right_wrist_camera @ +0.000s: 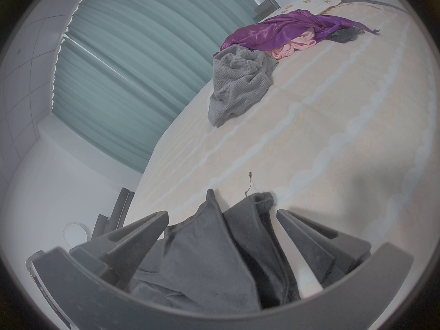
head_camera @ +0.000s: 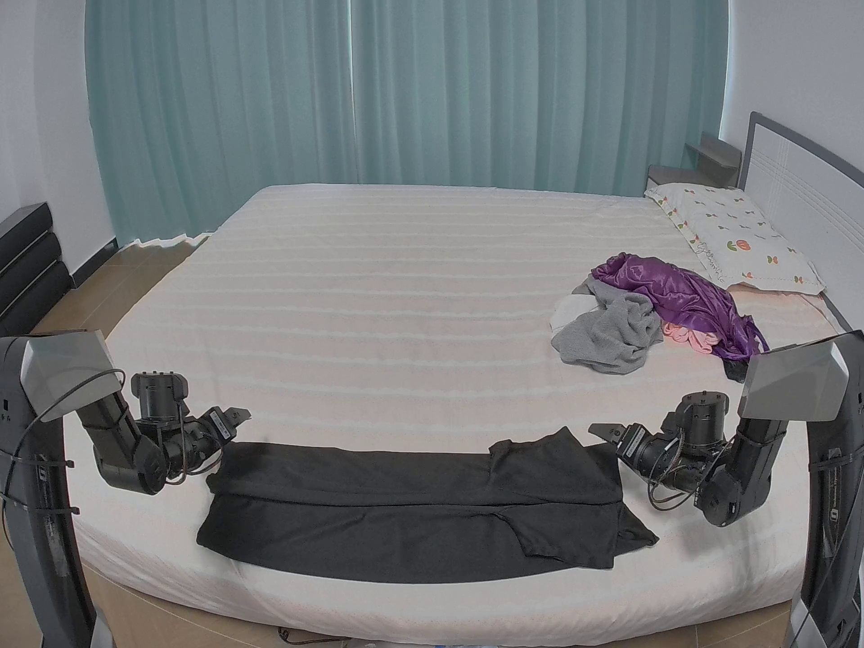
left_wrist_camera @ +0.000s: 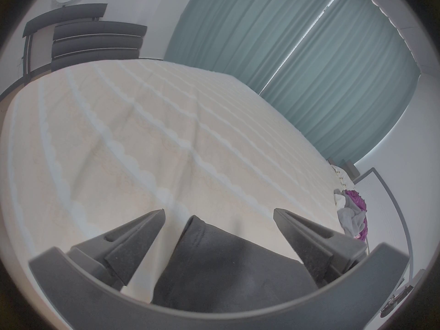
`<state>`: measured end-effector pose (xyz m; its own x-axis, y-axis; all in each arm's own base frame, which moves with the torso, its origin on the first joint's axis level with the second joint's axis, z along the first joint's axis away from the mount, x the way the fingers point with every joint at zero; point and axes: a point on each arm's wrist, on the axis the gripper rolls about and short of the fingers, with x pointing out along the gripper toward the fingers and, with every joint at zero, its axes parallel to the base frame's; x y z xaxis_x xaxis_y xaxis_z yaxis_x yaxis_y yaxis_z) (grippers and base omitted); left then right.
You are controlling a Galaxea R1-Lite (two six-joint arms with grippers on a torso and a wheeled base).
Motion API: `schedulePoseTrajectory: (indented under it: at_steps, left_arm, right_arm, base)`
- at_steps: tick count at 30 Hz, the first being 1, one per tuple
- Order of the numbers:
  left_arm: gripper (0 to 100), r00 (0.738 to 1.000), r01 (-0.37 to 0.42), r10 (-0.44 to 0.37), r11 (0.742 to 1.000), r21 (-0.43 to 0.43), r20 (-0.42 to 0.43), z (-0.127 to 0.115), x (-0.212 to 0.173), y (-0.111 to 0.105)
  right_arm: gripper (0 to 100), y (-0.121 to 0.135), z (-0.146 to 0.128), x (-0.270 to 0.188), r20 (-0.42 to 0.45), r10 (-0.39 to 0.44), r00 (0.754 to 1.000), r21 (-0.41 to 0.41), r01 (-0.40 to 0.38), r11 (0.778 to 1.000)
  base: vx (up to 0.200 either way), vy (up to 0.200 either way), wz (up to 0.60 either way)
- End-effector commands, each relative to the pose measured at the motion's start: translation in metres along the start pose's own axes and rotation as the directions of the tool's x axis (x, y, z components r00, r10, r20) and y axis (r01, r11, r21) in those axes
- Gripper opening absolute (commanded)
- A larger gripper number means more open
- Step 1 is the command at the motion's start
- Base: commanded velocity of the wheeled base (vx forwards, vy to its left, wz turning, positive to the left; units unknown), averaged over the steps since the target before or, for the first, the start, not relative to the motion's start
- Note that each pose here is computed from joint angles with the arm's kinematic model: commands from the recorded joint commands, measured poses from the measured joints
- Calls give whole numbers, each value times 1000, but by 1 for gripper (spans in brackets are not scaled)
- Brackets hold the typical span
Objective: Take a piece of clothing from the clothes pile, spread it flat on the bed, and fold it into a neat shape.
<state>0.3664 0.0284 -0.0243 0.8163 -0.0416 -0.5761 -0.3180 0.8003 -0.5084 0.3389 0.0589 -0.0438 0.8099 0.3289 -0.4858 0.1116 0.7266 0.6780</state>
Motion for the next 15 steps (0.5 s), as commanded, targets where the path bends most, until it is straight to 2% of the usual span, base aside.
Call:
schedulePoseTrajectory:
  at_steps: [1, 4, 5, 7, 12, 15]
  left_arm:
    - [100, 999, -13, 13, 1000, 12, -37, -14, 20, 3]
    - [100, 999, -13, 14, 1000, 17, -38, -14, 21, 3]
    - [0, 999, -15, 16, 1000, 18, -38, -14, 21, 4]
    - [0, 999, -19, 20, 1000, 21, -36, -14, 21, 4]
    - [0, 994, -105, 105, 994, 11, 32, -14, 28, 9]
    - [0, 992, -117, 117, 993, -14, 48, -12, 28, 9]
  right_arm:
    - [100, -11, -3, 14, -6, -17, 1000, 10, 17, 1000]
    - [100, -11, -4, 15, -6, -17, 1000, 12, 17, 1000]
    - [100, -11, -5, 14, -9, -18, 1000, 11, 18, 1000]
    - [100, -12, -5, 14, -10, -19, 1000, 10, 19, 1000]
    - [100, -13, -6, 18, 9, -39, 999, 9, 39, 999]
    - [100, -12, -3, 21, 25, -34, 999, 7, 34, 999]
  base:
    - [0, 0, 0]
    - [0, 0, 0]
    - [0, 0, 0]
    - [0, 0, 0]
    - [0, 0, 0]
    - [0, 0, 0]
